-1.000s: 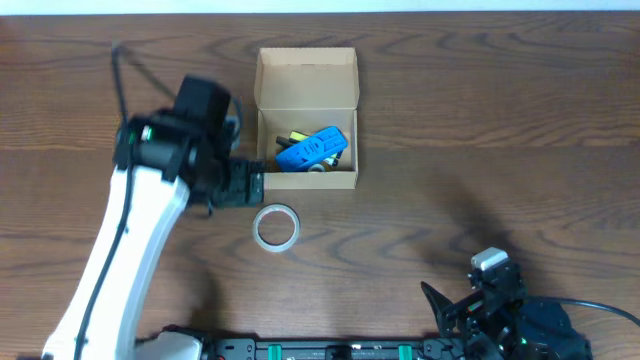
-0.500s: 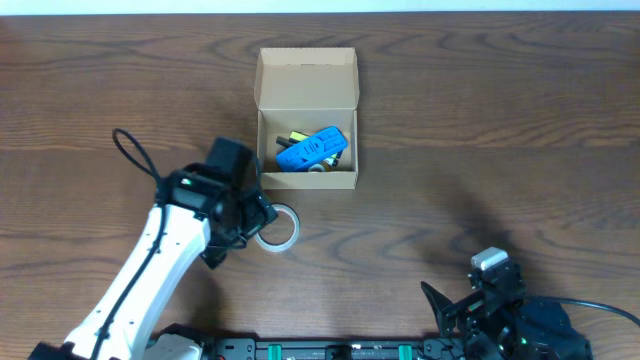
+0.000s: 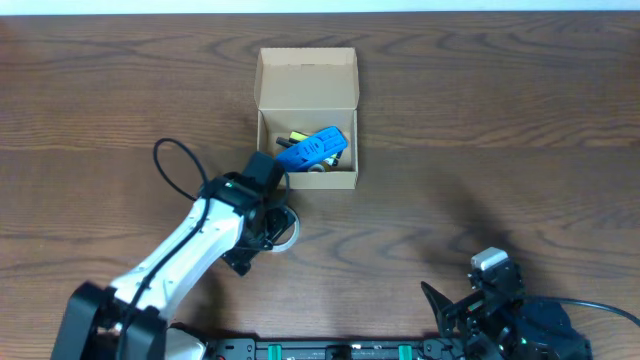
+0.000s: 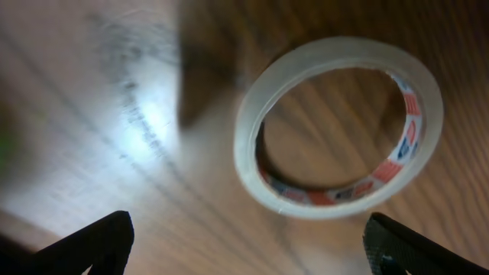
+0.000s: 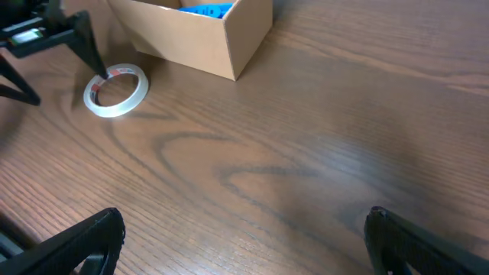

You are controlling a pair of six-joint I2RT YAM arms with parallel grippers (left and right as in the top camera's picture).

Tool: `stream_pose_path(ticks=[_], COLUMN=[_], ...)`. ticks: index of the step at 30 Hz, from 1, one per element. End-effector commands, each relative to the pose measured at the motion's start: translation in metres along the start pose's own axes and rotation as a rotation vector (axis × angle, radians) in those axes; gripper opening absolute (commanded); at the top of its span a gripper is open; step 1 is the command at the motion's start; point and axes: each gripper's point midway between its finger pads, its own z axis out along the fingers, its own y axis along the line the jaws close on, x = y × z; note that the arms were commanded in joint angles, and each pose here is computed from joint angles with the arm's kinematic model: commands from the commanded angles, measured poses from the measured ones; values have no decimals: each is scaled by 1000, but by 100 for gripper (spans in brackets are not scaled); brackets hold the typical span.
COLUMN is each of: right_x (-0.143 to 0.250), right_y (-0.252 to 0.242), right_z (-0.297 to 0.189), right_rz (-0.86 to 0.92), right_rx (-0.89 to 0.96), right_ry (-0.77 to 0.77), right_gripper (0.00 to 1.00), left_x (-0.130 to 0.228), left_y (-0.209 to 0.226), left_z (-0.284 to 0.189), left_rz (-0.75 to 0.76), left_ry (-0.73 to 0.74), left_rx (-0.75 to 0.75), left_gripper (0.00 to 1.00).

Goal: Pack container
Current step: 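Move the left gripper to the clear tape roll and grasp its rim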

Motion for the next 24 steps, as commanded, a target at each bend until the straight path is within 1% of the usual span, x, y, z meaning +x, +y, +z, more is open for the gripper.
stream_pose_path(ticks=[1,11,12,15,19,21,24], right_x=[-1,-1,-1,-1,-1,-1,-1], right_y=[-2,-2,-2,-2,-2,-2,-2], right_z=[-1,-1,-1,-1,-1,-1,-1], right_rz=[15,15,15,15,15,15,15], right_rx=[12,12,12,12,12,12,12], right_ry=[-9,-9,-9,-9,-9,-9,-9], right_gripper=[99,99,99,99,99,99,99], left_x=[-2,-7,-7,-8,-8,-8,-9], left_y=[2,0,2,6,9,8,9], left_z=[15,37,39,45,49,49,49], left_rz=[-29,-36,-37,-39,-41,-41,-41], left_ry=[0,4,2,0,5,5,1], left_rx=[-41,-82,-92,-124,-140,-140,-141], left_gripper=[98,100,94,91,77,65,51])
